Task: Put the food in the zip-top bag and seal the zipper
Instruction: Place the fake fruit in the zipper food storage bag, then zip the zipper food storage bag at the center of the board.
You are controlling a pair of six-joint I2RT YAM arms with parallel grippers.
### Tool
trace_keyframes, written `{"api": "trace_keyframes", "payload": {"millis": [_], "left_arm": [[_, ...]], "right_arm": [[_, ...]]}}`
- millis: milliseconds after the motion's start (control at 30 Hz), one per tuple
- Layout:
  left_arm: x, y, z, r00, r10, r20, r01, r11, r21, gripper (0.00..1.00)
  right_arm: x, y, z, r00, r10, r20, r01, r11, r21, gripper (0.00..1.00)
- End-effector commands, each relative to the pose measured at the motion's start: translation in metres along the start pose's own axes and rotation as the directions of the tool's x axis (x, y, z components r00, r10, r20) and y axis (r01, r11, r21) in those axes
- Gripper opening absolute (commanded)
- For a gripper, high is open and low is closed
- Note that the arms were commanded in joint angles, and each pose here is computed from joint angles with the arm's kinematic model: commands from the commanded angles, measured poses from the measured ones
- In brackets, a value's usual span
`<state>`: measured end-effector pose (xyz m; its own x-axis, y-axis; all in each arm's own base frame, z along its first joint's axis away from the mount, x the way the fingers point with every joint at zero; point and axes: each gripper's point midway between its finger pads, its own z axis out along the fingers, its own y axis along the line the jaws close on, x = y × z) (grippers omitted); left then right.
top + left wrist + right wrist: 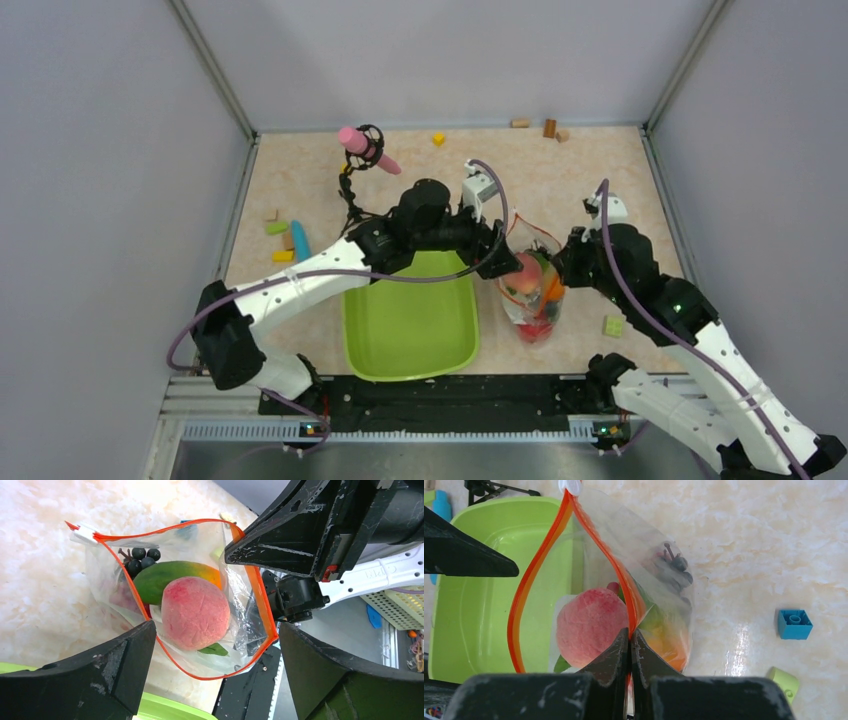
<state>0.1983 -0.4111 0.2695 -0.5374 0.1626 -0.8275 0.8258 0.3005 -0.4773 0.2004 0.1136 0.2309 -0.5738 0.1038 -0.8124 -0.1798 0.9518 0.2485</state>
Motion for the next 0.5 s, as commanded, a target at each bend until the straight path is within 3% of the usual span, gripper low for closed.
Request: {"api": "trace_keyframes", "payload": {"millis": [0,167,267,400,467], "left_arm": [[-0.041,-0.011,-0.031,0.985,0.074,0.155,-0.064,0.996,-0.065,0.98],[-0.059,0.029,-0.084,0.938,0.099,0.332,0.016,0.945,-0.326,0.98],[-0.059,0.050,-0.119,0.908,0.123,0.400,0.057,0.910,-0.410,0.98],[-0.049,0.088,-0.147,0.902,0.116,0.415,0.116,0.862,-0.493,0.98],[-0.038,0.106,-0.144,0.924,0.110,0.365,0.097,0.859,-0.503,0.98]], "right_arm": [[-0.033,0.014,-0.021,0.997,0.010,0.082,-0.005,0.998,-0.058,0.00],[-0.040,0.011,-0.019,0.997,0.024,0.077,-0.023,1.000,-0.017,0.00],[-0.042,0.013,-0.014,0.998,0.027,0.065,-0.026,1.000,-0.007,0.00],[-0.046,0.013,-0.011,0.996,0.028,0.080,-0.028,1.000,0.000,0.00],[-0.047,0.015,-0.011,0.996,0.023,0.083,-0.022,1.000,-0.011,0.00]]}}
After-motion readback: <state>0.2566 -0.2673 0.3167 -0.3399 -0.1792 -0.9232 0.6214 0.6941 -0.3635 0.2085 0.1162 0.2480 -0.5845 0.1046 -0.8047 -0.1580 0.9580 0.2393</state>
